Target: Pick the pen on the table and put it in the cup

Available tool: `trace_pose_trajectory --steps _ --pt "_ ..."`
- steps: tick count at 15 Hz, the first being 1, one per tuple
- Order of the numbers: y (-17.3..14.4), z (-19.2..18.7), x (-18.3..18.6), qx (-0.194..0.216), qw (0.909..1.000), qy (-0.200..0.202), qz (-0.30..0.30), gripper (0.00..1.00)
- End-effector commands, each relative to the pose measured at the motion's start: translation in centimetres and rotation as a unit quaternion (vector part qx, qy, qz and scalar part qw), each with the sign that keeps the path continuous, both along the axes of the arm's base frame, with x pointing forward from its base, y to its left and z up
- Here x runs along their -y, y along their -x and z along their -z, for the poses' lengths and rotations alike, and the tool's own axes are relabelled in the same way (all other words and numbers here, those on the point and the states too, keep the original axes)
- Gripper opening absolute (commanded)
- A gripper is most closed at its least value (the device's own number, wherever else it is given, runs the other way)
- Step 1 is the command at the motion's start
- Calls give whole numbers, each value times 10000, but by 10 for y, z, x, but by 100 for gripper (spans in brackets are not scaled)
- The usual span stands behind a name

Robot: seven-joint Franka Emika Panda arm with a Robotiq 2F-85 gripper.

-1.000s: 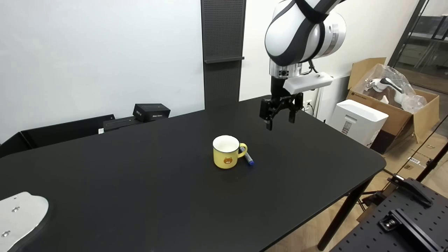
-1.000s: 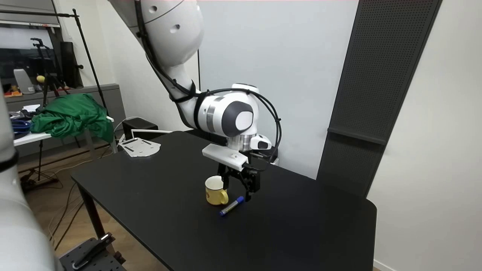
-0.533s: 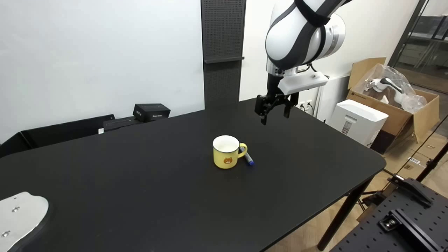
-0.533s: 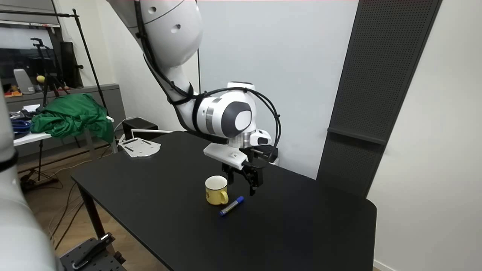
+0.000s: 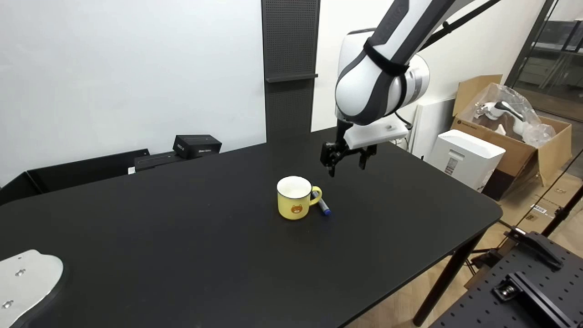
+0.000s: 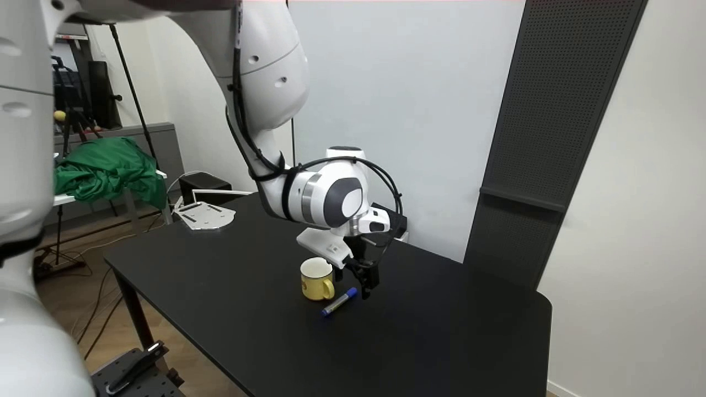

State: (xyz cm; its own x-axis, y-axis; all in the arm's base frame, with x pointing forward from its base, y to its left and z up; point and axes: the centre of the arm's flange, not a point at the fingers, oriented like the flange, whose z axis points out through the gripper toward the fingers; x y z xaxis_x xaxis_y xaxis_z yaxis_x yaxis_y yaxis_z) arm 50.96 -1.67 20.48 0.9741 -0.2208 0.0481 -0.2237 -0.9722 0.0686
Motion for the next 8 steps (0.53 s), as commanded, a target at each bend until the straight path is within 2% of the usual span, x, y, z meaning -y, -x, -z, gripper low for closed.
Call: trace_pose_trajectory --steps 1,8 --pt "-25 24 -7 -35 9993 -21 362 100" --pt "-52 51 -7 -220 9971 -219 697 100"
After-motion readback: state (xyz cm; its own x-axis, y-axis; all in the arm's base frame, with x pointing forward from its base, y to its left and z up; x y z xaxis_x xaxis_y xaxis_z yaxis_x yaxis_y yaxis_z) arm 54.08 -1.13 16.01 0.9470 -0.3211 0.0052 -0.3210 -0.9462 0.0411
